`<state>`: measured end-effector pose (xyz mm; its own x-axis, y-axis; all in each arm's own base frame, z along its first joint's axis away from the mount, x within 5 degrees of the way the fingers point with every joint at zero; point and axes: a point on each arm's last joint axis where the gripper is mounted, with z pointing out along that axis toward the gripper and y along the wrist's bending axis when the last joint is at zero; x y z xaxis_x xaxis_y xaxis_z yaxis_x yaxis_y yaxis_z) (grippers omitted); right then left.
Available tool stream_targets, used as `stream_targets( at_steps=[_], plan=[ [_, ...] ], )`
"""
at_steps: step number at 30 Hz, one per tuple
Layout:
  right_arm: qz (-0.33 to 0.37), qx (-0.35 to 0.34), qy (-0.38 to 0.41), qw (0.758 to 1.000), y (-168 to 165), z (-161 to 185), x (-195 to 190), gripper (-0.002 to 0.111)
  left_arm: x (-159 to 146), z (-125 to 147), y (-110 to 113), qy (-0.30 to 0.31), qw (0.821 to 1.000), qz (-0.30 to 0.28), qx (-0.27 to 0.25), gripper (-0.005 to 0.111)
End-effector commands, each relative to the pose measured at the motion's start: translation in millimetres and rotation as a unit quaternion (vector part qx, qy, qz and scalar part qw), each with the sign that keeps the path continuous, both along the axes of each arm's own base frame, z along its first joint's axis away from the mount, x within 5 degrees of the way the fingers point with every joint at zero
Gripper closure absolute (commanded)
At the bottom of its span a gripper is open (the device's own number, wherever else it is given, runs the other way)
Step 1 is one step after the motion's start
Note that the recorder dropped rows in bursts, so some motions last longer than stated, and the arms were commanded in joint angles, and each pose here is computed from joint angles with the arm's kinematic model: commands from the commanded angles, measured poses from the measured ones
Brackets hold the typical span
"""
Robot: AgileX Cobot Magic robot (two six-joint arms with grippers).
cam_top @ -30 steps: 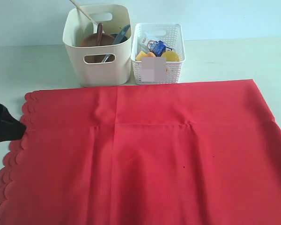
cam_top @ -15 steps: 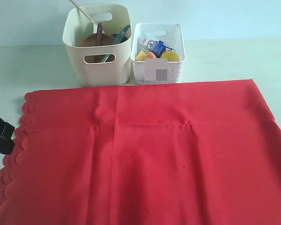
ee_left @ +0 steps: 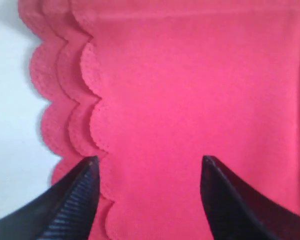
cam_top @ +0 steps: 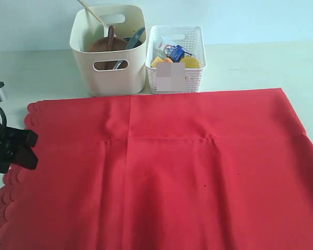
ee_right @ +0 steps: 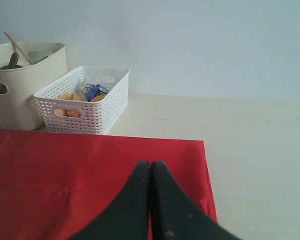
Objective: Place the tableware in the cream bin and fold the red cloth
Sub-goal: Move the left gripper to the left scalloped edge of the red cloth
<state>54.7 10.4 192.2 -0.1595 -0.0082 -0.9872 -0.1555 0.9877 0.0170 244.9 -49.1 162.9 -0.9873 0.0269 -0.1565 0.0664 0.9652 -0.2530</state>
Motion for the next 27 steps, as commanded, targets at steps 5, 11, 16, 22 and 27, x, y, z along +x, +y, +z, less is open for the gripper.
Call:
stream_targets(
  at_steps=[5, 11, 16, 22, 27],
  plan=[
    [-0.002, -0.003, -0.004, 1.000, -0.4, -0.8, -0.1, 0.108, 22.3, -14.6, 25.0, 0.003, 0.999, 0.048, -0.001, 0.049],
    [-0.002, -0.003, -0.004, 1.000, -0.4, -0.8, -0.1, 0.108, 34.9, -25.1, 27.7, 0.010, 0.999, 0.041, -0.013, 0.049],
    [-0.002, -0.003, -0.004, 1.000, -0.4, -0.8, -0.1, 0.108, 43.2, -33.8, 30.1, 0.018, 0.999, 0.037, -0.013, 0.049],
    [-0.002, -0.003, -0.004, 1.000, -0.4, -0.8, -0.1, 0.108, 46.6, -42.3, 36.6, 0.026, 0.999, 0.043, -0.023, 0.049],
    [-0.002, -0.003, -0.004, 1.000, -0.4, -0.8, -0.1, 0.108, 46.8, -48.0, 35.7, 0.036, 0.998, 0.036, -0.027, 0.049]
  ],
)
